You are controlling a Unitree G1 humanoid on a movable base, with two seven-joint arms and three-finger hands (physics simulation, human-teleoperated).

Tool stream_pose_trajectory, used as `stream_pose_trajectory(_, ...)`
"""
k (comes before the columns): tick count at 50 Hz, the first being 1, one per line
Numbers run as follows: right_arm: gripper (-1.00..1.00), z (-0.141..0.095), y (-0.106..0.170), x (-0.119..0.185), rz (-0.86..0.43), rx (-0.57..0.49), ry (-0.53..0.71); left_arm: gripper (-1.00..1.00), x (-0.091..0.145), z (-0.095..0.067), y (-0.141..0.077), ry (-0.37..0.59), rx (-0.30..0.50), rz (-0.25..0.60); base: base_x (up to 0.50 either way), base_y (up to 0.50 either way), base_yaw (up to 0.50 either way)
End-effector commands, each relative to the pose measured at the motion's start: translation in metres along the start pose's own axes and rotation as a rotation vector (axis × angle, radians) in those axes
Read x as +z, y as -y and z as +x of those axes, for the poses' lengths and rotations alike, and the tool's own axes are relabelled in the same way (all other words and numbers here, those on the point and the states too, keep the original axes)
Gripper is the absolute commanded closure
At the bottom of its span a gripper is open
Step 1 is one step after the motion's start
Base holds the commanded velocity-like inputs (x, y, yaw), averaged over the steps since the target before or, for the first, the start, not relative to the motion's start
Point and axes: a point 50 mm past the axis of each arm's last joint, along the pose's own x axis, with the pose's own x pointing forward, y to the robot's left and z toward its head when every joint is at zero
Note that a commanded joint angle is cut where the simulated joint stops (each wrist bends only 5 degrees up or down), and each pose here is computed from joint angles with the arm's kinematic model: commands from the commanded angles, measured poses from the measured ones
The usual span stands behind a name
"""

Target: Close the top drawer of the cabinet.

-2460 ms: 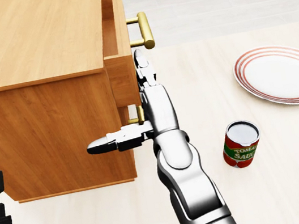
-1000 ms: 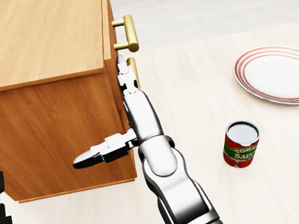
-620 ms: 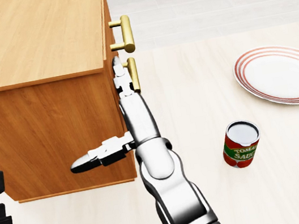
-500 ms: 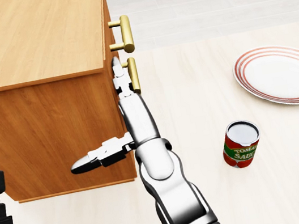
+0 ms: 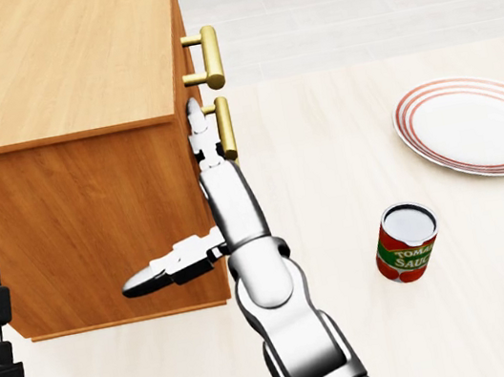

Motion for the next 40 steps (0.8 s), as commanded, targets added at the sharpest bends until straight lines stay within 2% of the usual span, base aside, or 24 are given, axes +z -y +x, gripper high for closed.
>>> stream_pose_trajectory(1,-1.00,-0.021,-0.077,-0.012,-0.139,0.384,-0.019,-1.00,0.000,0.000,0.000,0.000,-0.003,-0.003,0.00,0.00,0.00)
stream_pose_trajectory(14,-1.00,-0.021,-0.074,-0.013,-0.132,0.379,-0.021,-1.00,0.000,0.000,0.000,0.000,-0.002,-0.002,0.00,0.00,0.00)
stream_pose_trajectory(23,-1.00,-0.012,-0.058,-0.001,-0.053,0.319,-0.004,-1.00,-0.001,0.000,0.001,-0.002,-0.003,0.000,0.00,0.00,0.00)
stream_pose_trajectory(40,-1.00,-0.010,-0.051,0.010,0.005,0.287,0.016,-1.00,-0.002,0.001,0.001,-0.010,0.000,0.008,0.00,0.00,0.00)
